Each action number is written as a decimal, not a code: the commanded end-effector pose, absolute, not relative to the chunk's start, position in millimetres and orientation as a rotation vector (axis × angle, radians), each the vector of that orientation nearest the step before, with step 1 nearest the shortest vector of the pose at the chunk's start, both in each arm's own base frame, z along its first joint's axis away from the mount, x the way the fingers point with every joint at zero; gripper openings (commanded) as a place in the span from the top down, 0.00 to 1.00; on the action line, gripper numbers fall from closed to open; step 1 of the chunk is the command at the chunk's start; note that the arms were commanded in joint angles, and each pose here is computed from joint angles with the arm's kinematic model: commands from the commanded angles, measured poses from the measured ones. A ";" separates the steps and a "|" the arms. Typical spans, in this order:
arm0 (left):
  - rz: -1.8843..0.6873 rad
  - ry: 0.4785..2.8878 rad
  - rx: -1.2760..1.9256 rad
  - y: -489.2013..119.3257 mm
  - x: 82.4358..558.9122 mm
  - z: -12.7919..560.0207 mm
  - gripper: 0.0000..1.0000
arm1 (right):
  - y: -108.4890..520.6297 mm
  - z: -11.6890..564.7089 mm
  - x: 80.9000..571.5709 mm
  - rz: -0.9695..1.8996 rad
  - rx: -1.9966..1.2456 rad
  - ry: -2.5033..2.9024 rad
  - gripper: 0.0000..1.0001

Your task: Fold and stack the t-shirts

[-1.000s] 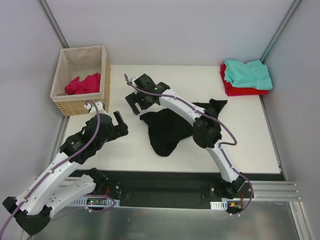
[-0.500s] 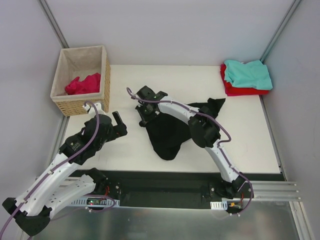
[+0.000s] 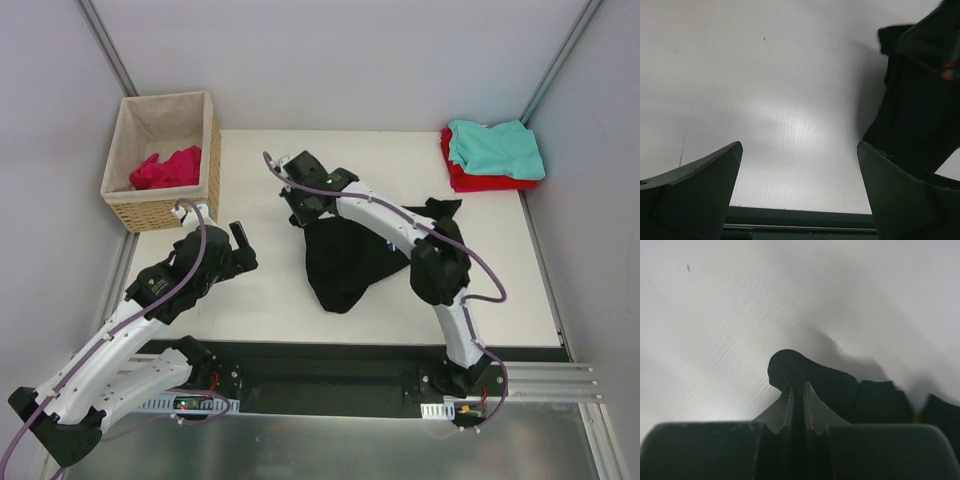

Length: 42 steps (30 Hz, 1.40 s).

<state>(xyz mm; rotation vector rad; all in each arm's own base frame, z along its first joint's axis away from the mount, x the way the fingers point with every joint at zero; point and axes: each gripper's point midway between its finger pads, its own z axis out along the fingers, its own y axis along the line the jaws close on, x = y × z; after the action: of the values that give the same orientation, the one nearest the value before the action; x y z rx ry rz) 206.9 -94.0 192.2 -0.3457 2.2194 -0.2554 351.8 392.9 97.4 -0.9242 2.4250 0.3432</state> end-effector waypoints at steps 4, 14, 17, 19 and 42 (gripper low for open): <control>-0.314 2.206 -0.336 -109.7 220.5 199.8 0.01 | 338.6 369.6 373.8 0.249 -0.666 1.867 0.99; -0.364 2.208 -0.309 -125.3 230.2 202.7 0.01 | 252.4 469.7 323.9 0.165 -0.528 1.698 0.99; -0.382 2.208 -0.299 -130.2 233.4 204.7 0.01 | 233.2 387.1 314.3 0.091 -0.523 1.842 0.99; -0.398 2.203 -0.290 -133.8 235.1 207.1 0.01 | 222.7 346.5 315.1 0.053 -0.465 1.890 0.99; -0.299 2.234 -0.159 -159.2 279.7 208.1 0.01 | 175.2 227.4 307.6 -0.114 -0.370 2.151 0.04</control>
<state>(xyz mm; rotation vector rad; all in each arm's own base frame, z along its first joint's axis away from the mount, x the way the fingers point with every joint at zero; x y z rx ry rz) 252.8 -148.1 180.6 -0.1980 2.3037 -0.2987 300.3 158.8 182.0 -0.4210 2.2446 -0.2597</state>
